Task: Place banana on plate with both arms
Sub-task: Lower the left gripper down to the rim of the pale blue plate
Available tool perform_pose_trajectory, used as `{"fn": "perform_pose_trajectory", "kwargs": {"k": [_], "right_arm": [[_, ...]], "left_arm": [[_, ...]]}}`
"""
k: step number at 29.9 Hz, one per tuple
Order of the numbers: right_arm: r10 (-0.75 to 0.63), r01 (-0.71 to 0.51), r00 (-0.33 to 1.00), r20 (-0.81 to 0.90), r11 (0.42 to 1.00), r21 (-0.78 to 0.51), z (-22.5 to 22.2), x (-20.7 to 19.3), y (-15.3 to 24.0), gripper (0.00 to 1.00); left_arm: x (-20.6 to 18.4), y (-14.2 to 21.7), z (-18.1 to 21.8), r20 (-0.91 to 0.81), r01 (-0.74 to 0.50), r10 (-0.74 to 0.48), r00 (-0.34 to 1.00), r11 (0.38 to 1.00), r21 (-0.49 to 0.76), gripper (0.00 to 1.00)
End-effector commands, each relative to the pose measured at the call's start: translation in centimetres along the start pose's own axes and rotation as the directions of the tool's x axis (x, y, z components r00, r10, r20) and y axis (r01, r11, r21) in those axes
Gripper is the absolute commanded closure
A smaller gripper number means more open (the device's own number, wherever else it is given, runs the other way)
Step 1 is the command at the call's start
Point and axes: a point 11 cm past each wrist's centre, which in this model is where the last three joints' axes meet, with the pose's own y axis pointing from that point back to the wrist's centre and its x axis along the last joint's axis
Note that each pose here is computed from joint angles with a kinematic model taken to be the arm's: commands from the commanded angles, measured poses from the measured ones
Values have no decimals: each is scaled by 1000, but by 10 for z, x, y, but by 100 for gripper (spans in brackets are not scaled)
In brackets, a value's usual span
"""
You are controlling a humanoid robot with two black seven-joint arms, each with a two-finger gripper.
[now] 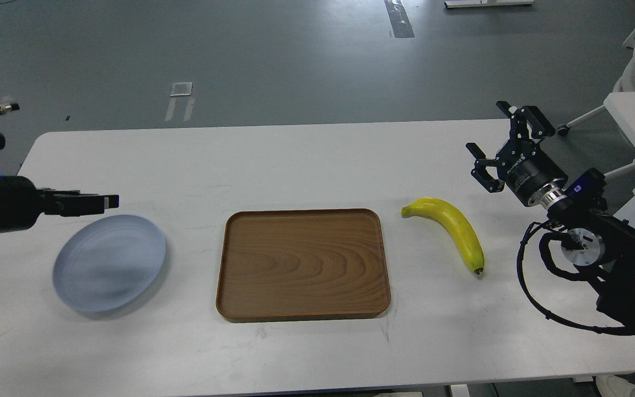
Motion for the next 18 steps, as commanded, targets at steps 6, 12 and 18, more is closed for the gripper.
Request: {"fn": "perform_pose_trajectory", "kwargs": {"k": [6,12,18], "right_arm": [[-8,8,1000,6,1000,1,1,-4,-2,0],[-10,10,1000,8,1000,0,2,-5,-2,0],[-13,13,1000,10,1000,1,2,-6,-3,0]], "left_arm": [[-32,-2,-33,-12,0,1,1000,996,86,2],[-56,1,-54,-58,25,-17,998,990,140,4],[-59,-5,-55,-60,16,-8,998,990,138,7]]}}
